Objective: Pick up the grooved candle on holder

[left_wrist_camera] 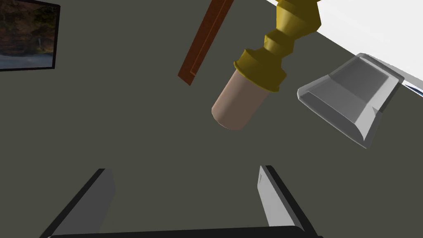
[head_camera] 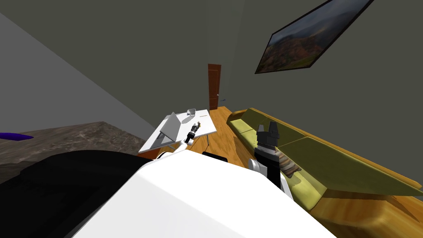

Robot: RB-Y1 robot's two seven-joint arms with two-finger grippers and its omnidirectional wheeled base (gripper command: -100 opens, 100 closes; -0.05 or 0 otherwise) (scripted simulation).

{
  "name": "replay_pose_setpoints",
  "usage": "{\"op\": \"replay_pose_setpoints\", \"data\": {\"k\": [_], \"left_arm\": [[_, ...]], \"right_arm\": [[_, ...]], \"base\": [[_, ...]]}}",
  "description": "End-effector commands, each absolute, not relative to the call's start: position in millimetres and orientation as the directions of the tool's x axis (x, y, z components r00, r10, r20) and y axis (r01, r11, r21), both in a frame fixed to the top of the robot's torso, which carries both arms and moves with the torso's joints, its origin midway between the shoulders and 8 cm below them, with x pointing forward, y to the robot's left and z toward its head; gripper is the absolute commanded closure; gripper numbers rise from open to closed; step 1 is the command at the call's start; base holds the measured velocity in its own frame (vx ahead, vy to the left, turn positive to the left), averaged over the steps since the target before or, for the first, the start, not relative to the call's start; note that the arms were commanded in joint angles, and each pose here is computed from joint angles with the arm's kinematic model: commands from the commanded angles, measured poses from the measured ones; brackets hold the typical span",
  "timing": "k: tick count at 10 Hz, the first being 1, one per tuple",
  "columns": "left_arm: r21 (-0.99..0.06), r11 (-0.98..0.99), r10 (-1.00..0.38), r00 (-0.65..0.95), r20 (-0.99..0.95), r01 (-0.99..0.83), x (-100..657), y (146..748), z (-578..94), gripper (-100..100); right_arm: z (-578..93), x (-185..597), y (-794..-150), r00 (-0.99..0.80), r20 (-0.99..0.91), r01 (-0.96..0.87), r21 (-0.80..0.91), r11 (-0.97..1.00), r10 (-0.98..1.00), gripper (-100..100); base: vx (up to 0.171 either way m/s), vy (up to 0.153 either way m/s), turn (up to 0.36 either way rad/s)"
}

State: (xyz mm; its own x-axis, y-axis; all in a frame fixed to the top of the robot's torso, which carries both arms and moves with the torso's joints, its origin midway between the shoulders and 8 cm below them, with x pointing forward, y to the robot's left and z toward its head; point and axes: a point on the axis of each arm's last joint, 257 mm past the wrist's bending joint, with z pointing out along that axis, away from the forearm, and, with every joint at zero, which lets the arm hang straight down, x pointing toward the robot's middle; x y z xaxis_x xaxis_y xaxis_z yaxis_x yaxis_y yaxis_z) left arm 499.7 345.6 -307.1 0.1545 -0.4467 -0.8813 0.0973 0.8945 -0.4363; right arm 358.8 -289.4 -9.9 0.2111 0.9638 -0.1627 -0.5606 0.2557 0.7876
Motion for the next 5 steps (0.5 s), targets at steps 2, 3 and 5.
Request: {"op": "replay_pose_setpoints", "data": {"k": [2, 3, 5], "left_arm": [[-0.426, 0.901, -0.434, 0.128, -0.892, 0.082, 499, 347, -320, -100], [-0.416, 0.906, -0.423, 0.112, -0.899, 0.075, 500, 348, -327, -100], [-0.407, 0.911, -0.412, 0.097, -0.906, 0.070, 501, 349, -334, -100]], "right_arm": [[-10, 359, -289, 0.211, -0.163, -0.561, 0.788, 0.256, 0.964, 0], [-10, 359, -289, 0.211, -0.163, -0.561, 0.788, 0.256, 0.964, 0], [-10, 359, -289, 0.211, -0.163, -0.561, 0.788, 0.256, 0.964, 0]], "base": [[0.028, 0.011, -0.032], [0.028, 0.012, -0.036], [0.021, 0.009, -0.031]]}}
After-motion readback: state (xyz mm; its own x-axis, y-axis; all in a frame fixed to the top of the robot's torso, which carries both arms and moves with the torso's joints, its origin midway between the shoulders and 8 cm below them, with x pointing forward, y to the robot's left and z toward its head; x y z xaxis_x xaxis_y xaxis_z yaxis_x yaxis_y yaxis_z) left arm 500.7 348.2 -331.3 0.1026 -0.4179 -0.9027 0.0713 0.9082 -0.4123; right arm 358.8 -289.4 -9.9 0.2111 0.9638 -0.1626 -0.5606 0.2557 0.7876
